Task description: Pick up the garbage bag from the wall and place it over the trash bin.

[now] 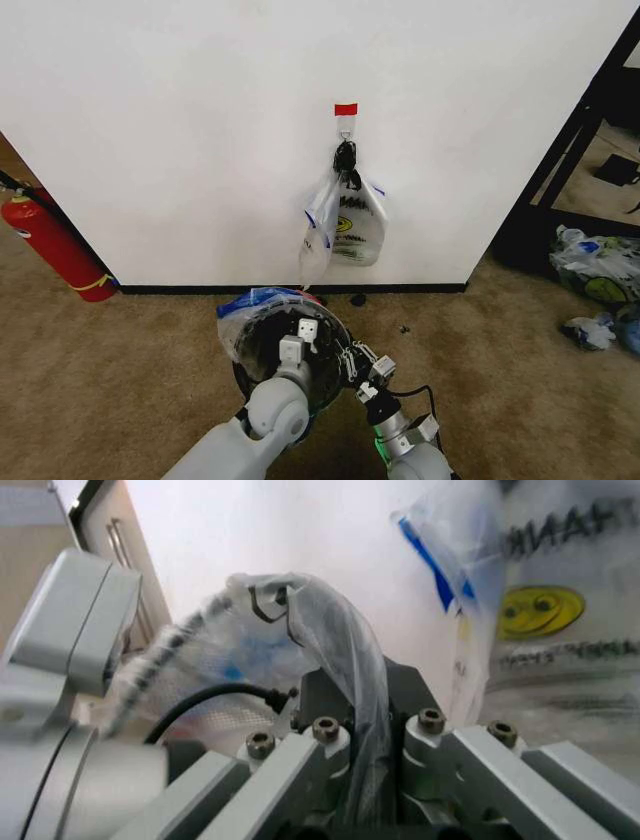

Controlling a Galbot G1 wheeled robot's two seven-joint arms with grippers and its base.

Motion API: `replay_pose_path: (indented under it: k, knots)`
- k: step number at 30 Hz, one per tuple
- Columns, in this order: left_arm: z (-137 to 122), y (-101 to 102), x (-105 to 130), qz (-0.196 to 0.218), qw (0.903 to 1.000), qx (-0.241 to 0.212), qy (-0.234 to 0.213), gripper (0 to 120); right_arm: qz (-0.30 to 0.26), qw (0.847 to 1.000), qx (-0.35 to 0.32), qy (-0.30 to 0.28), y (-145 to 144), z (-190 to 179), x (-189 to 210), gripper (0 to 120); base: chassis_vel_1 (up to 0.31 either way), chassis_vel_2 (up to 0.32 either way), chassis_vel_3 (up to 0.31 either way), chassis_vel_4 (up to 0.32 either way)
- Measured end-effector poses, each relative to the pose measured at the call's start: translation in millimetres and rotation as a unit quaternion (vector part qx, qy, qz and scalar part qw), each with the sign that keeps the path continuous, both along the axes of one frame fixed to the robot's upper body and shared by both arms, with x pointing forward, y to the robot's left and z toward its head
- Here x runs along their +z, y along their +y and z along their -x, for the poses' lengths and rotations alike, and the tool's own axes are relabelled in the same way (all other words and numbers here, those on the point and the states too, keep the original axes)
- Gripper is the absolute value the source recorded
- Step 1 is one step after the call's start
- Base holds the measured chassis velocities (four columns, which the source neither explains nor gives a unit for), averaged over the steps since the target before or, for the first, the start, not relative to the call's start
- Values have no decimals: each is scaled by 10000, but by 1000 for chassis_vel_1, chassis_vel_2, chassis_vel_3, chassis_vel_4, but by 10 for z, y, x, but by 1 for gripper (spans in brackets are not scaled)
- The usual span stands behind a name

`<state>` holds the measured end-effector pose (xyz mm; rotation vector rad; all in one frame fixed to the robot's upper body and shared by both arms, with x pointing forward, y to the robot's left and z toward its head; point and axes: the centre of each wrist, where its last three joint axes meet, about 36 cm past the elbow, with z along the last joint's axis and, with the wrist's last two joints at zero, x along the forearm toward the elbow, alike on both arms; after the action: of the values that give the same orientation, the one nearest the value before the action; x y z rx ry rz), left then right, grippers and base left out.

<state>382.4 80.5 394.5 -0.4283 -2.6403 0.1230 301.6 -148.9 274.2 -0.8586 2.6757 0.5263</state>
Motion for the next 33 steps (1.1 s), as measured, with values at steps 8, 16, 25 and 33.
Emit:
replay_pose_path:
  k: [8,16,25,33]
  knots:
    - [-90,76,94,60,9999,85,-30,0,-13,10000,-28,26,10,15,-18,1,0,0,0,0]
    - [179,42,82,140,9998,-147,71,0,-168,9991,-293,241,52,-96,-16,1,0,0,0,0]
    - [184,266,40,-148,9998,16,-115,0,-163,9988,-388,241,18,-144,-27,1,0,0,0,0]
    - [344,468,116,-130,9997,2,-183,0,-100,9983,-550,134,-87,-242,-8,1,0,0,0,0]
